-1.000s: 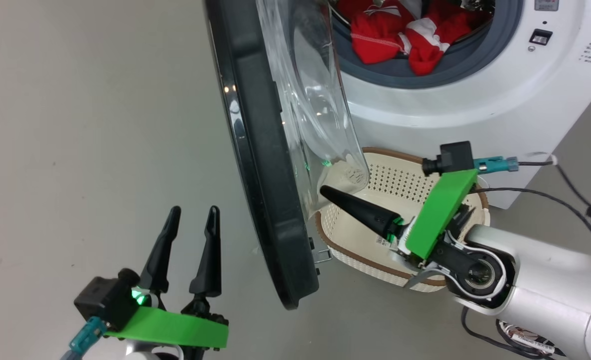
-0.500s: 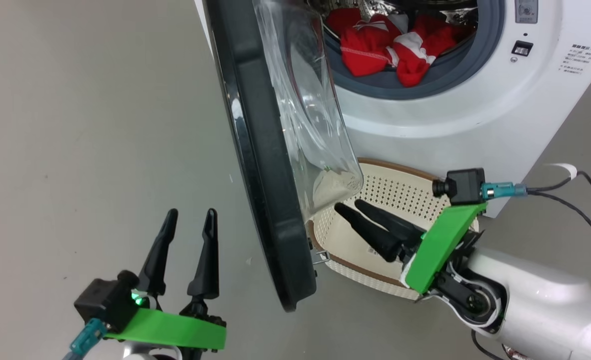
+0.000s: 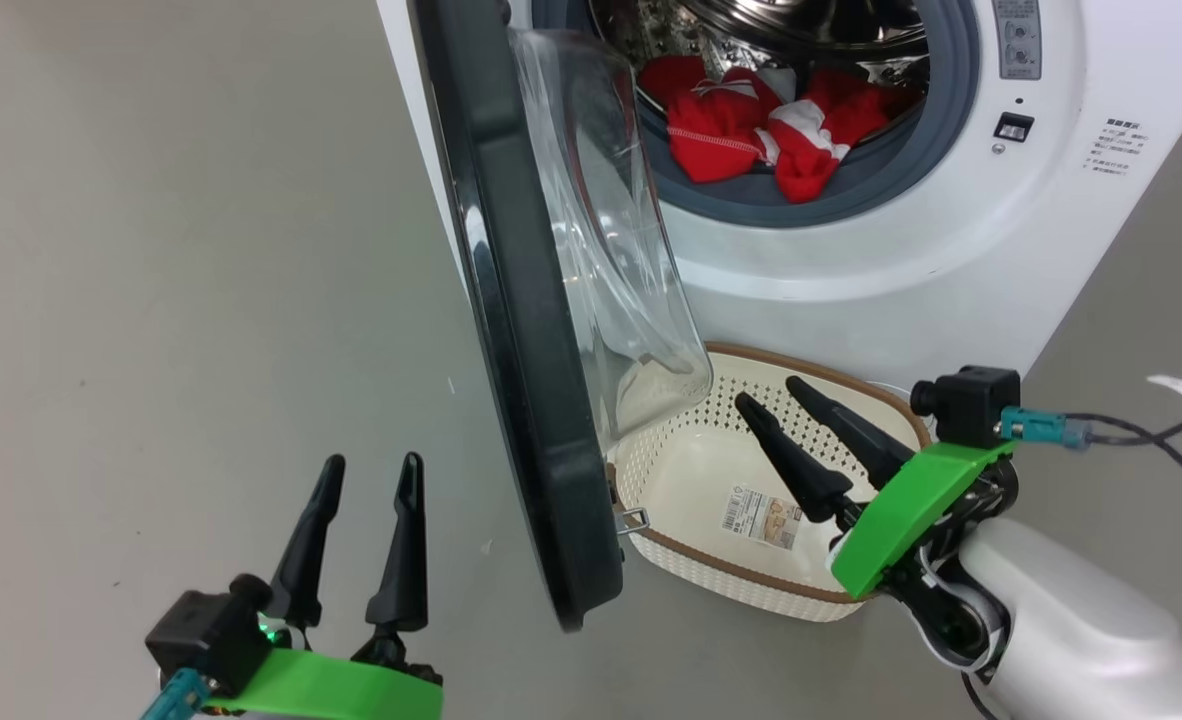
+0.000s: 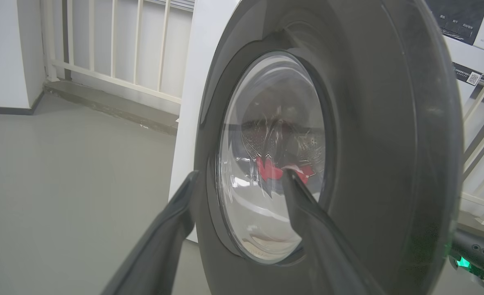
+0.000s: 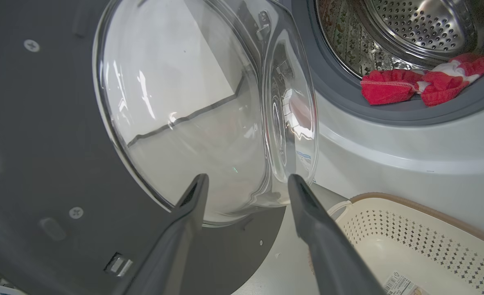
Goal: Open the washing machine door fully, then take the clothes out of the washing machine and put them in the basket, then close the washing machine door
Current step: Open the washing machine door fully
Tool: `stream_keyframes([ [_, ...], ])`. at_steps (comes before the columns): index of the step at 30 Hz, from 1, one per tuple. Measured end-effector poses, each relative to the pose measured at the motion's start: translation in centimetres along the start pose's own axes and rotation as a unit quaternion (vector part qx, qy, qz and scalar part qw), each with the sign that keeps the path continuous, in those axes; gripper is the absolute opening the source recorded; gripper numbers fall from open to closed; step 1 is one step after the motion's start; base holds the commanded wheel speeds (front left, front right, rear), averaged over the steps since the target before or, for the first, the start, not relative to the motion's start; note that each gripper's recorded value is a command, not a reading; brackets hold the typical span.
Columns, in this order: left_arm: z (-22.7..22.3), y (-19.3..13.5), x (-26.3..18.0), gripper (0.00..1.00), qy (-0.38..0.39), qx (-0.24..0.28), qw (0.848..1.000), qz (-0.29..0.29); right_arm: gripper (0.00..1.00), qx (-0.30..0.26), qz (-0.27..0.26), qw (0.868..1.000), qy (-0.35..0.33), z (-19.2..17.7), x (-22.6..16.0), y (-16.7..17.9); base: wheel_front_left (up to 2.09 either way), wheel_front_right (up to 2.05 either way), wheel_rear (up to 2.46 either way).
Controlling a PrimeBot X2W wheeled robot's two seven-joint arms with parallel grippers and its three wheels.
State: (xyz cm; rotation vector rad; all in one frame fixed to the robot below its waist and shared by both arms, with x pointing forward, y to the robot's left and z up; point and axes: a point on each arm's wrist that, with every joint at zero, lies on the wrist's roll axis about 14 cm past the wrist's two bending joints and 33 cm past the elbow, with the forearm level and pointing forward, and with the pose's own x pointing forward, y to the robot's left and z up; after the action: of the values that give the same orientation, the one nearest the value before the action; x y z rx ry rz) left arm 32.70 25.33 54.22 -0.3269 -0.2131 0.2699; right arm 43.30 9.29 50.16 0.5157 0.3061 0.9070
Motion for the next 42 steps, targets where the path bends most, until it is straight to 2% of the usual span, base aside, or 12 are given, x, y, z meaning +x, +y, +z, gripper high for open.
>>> stream_keyframes([
  [6, 0.3, -0.1, -0.1, 1.0, -0.005, 0.006, 1.0, -0.003, 1.0, -0.039, -0.034, 0.998, -0.04, 0.3, -1.1, -1.1, 0.0, 0.0, 0.0],
  [13, 1.0, -0.5, 0.2, 1.0, -0.017, 0.008, 1.0, -0.013, 1.0, -0.051, -0.082, 0.99, -0.099, 0.9, -2.8, -2.0, 0.0, 0.0, 0.0],
  [20, 1.1, -0.5, 0.2, 1.0, -0.018, 0.017, 1.0, -0.014, 1.0, -0.131, -0.121, 0.973, -0.144, 3.1, -4.7, -2.8, 0.0, 0.0, 0.0],
  [24, 1.1, -0.5, 0.3, 1.0, -0.019, 0.017, 1.0, -0.013, 1.0, -0.16, -0.131, 0.968, -0.139, 2.6, -5.7, -2.9, 0.0, 0.0, 0.0],
  [30, 0.8, -0.5, 0.3, 1.0, -0.014, 0.018, 1.0, -0.012, 1.0, -0.14, -0.129, 0.971, -0.142, 2.1, -6.3, -2.5, 0.0, 0.0, 0.0],
  [40, 0.5, -0.2, 0.2, 1.0, -0.008, 0.019, 1.0, -0.006, 1.0, -0.142, -0.12, 0.973, -0.14, 1.9, -6.1, -2.0, 0.0, 0.0, 0.0],
  [41, 0.4, -0.2, 0.2, 0.92, -0.007, 0.019, 1.0, -0.006, 1.0, -0.142, -0.12, 0.973, -0.14, 1.9, -6.1, -2.0, 0.0, 0.0, 0.0],
  [42, 0.4, -0.2, 0.2, 0.46, -0.007, 0.019, 1.0, -0.006, 1.0, -0.142, -0.12, 0.973, -0.14, 1.9, -6.1, -2.0, 0.0, 0.0, 0.0],
])
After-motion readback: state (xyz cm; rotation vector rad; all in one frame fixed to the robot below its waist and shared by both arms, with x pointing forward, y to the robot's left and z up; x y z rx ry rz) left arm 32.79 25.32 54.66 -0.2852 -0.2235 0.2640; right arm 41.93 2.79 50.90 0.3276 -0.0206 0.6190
